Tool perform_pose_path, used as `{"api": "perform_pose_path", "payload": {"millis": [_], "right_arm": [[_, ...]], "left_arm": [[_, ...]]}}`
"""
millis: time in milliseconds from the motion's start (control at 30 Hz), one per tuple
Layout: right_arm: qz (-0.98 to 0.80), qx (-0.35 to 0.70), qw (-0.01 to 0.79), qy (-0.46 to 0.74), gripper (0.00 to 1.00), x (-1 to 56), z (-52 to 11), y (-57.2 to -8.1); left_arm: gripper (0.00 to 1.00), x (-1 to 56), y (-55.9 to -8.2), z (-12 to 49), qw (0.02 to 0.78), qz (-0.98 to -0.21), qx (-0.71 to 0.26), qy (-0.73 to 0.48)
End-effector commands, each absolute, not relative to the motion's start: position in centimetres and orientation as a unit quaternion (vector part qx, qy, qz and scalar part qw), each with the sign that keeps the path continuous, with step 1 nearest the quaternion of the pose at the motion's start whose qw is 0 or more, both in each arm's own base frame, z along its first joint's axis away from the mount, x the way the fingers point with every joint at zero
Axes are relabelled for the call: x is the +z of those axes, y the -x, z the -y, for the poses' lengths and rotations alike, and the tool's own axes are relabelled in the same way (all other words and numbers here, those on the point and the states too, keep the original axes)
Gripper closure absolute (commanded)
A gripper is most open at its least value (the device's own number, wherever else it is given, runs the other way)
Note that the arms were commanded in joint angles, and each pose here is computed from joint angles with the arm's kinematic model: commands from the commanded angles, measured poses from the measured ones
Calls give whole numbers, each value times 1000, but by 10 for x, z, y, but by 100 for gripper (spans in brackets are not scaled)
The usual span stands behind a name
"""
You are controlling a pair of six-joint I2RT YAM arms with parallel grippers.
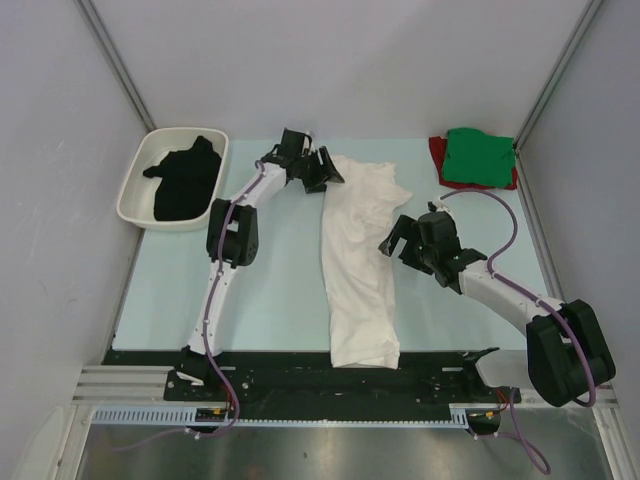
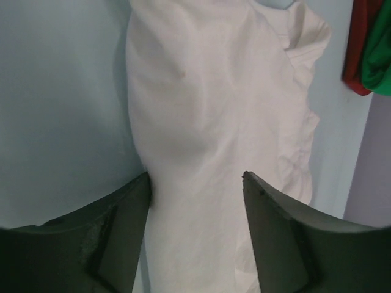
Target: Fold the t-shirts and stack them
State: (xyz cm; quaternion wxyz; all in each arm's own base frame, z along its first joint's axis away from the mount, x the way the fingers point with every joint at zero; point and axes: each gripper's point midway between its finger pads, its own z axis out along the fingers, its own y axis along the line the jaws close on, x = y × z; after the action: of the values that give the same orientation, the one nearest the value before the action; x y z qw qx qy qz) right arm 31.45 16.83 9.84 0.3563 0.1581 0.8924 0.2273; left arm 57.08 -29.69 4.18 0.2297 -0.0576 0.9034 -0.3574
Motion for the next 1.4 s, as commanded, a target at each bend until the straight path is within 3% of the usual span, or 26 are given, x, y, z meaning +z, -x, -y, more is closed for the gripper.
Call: {"api": "perform_pose_path", "payload": {"millis": [0, 67, 100, 167, 200, 367, 800, 1067, 1167, 1267, 1300, 1367], "right_arm": [[-884, 244, 369, -154, 0, 105, -174, -318], [-883, 245, 370, -153, 0, 107, -173, -317], [-883, 245, 370, -154, 0, 108, -173, -316], [-884, 245, 369, -152, 0, 108, -173, -314], [-882, 245, 371, -154, 0, 111, -172, -314], [-880, 234, 379, -164, 0, 115, -161, -313], [-882, 224, 373, -181, 0, 106, -153, -320], [-883, 228, 367, -185, 0, 95, -158, -329], [-884, 227, 365, -184, 0, 90, -159, -331], [-888, 223, 362, -177, 0, 84, -160, -331], [-889, 222, 361, -174, 0, 84, -160, -330], [-889, 220, 365, -168, 0, 87, -160, -329]], "left_arm": [[36, -5, -552, 310, 165, -914, -363, 77], [48, -6, -552, 312, 162, -912, -367, 81], [62, -5, -553, 312, 163, -911, -369, 81], [80, -6, -553, 316, 158, -907, -381, 85], [99, -5, -554, 317, 158, -905, -384, 88], [100, -2, -561, 311, 167, -902, -386, 98], [100, 9, -606, 212, 197, -884, -388, 173], [100, 11, -625, 188, 209, -865, -413, 192], [86, 16, -628, 187, 212, -859, -427, 188], [53, 30, -621, 195, 211, -855, -442, 171], [1, 34, -617, 198, 209, -857, -441, 167], [0, 53, -601, 197, 210, -873, -412, 154]]}}
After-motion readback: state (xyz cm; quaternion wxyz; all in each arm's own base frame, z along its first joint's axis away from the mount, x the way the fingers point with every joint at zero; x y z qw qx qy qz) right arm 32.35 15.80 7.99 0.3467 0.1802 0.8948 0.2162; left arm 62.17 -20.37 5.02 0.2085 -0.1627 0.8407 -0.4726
